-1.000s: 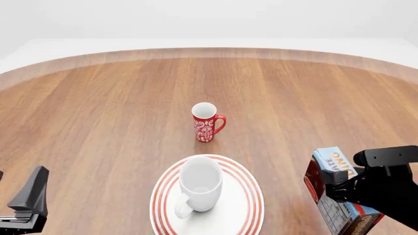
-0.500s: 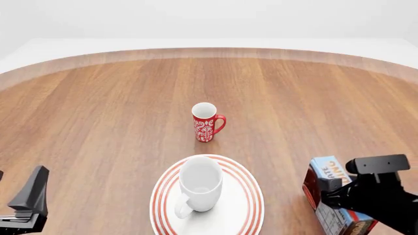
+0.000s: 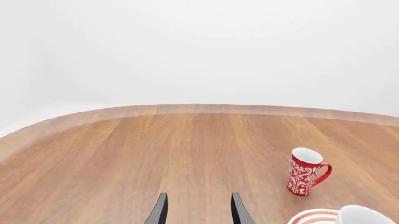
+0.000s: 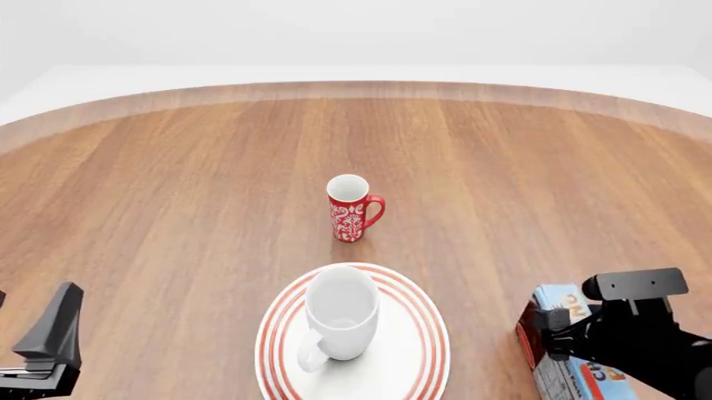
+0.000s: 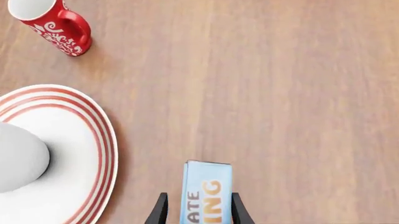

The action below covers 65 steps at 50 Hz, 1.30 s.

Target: Pick up the white mug and put it on the plate, and put the chocolate pudding to the right of the plate.

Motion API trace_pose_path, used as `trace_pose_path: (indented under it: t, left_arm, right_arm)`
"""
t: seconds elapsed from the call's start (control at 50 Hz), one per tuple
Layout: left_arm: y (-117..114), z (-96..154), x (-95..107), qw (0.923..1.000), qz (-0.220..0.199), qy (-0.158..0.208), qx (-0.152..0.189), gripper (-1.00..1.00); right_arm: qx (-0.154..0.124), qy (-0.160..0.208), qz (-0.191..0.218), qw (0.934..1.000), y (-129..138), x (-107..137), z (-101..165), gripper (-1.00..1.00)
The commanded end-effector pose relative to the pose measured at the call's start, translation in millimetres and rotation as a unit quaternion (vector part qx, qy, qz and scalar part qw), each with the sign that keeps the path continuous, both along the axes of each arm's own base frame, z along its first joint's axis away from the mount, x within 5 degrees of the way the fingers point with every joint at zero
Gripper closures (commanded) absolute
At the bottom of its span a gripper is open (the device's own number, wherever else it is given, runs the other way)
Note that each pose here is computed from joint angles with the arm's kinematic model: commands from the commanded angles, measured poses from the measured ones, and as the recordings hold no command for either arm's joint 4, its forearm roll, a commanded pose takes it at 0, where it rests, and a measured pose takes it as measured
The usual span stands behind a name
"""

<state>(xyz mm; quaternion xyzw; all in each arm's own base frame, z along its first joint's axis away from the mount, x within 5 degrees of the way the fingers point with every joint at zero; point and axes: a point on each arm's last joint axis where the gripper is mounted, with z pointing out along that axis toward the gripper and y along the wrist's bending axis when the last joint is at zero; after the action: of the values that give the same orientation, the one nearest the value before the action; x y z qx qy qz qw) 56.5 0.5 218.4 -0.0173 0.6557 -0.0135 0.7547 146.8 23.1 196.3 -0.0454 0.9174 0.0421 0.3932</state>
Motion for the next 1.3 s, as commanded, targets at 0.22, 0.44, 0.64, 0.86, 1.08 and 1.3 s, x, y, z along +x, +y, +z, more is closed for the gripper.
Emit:
trace_pose_path:
  t: [0.22,0.44,0.64,0.86,1.08,1.3]
  left_arm:
    - [-0.1,0.2,0.3,1.0000,-0.001,0.000,0.001,-1.00]
    - [-0.1,0.4,0.9,1.0000,-0.001,0.000,0.002,-1.00]
    - [-0.2,0.5,1.1,1.0000,-0.001,0.000,0.002,-1.00]
    - [-0.2,0.1,-0.1,1.0000,-0.001,0.000,0.002,-1.00]
    - [-0.2,-0.1,-0.3,1.0000,-0.001,0.000,0.002,-1.00]
    - [-0.1,-0.1,-0.4,1.0000,-0.001,0.000,0.002,-1.00]
  right_arm:
    - [0.006,0.003,-0.005,1.0000,0.3,0.2,0.8,-1.00]
    - [0.012,-0.027,-0.013,0.9995,-2.2,-1.2,31.0,-1.00]
    - [0.019,-0.052,-0.017,0.9983,-2.6,-2.8,55.4,-1.00]
    - [0.034,-0.097,-0.021,0.9944,-3.0,-8.1,90.3,-1.00]
    - [0.041,-0.200,-0.003,0.9790,-5.0,-34.8,144.1,-1.00]
    - [0.019,-0.319,0.004,0.9474,-14.0,-80.8,175.9,-1.00]
